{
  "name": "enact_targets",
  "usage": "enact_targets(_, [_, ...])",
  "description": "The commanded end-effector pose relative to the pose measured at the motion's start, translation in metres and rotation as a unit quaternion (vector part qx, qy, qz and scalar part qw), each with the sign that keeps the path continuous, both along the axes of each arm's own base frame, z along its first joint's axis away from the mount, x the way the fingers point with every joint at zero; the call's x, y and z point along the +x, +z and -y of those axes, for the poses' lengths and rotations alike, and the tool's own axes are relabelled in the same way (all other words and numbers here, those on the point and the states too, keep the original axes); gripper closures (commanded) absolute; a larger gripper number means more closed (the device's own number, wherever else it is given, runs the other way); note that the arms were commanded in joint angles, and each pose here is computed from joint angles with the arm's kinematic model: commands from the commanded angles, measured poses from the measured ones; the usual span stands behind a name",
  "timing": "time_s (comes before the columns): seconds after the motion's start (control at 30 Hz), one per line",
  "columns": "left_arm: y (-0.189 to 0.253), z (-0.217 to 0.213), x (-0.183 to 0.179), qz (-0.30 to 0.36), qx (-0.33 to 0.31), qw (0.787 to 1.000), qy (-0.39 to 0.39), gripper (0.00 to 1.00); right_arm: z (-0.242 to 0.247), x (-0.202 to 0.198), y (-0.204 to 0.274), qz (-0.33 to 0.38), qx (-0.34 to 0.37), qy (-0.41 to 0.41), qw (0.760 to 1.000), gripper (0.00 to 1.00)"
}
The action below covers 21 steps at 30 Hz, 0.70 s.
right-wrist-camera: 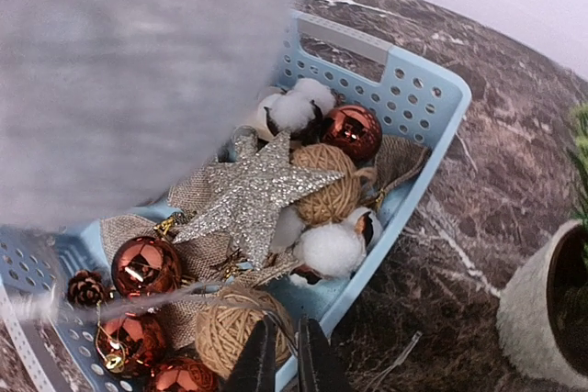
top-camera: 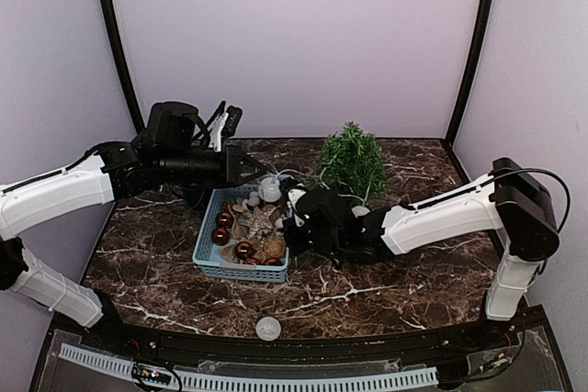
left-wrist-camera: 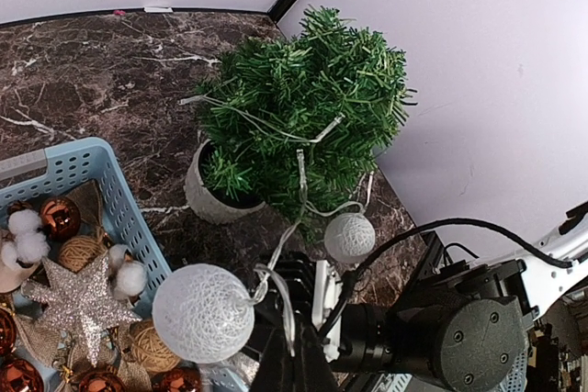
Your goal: Decorate the small christmas tree
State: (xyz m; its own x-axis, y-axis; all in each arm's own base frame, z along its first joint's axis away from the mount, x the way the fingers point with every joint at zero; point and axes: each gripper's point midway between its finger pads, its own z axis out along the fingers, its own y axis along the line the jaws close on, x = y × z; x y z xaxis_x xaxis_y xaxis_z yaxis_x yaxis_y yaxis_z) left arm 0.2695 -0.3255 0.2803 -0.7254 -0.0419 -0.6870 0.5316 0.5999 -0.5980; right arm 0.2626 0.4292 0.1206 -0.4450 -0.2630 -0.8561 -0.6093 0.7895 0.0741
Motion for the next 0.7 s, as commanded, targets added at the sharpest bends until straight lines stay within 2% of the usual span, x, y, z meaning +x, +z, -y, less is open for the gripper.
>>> enact_targets(0.0, [0.029,-0.005,-0.002,0.019,-0.026,0.999,0.003,1.0,-0.01,0.003,0.035,0.043,0.052,0.012,0.998,1.0])
enact_targets(0.43, [0.026,-0.009,0.009,0.019,-0.024,0.999,0.026,1.0,0.038,-0.047,0.084,0.011,0.108,0.061,0.992,1.0])
enact_targets(0.67, [0.015,-0.001,0.018,0.001,-0.03,0.999,0.024,1.0,0.086,-0.062,0.135,0.015,0.135,0.023,0.99,1.0])
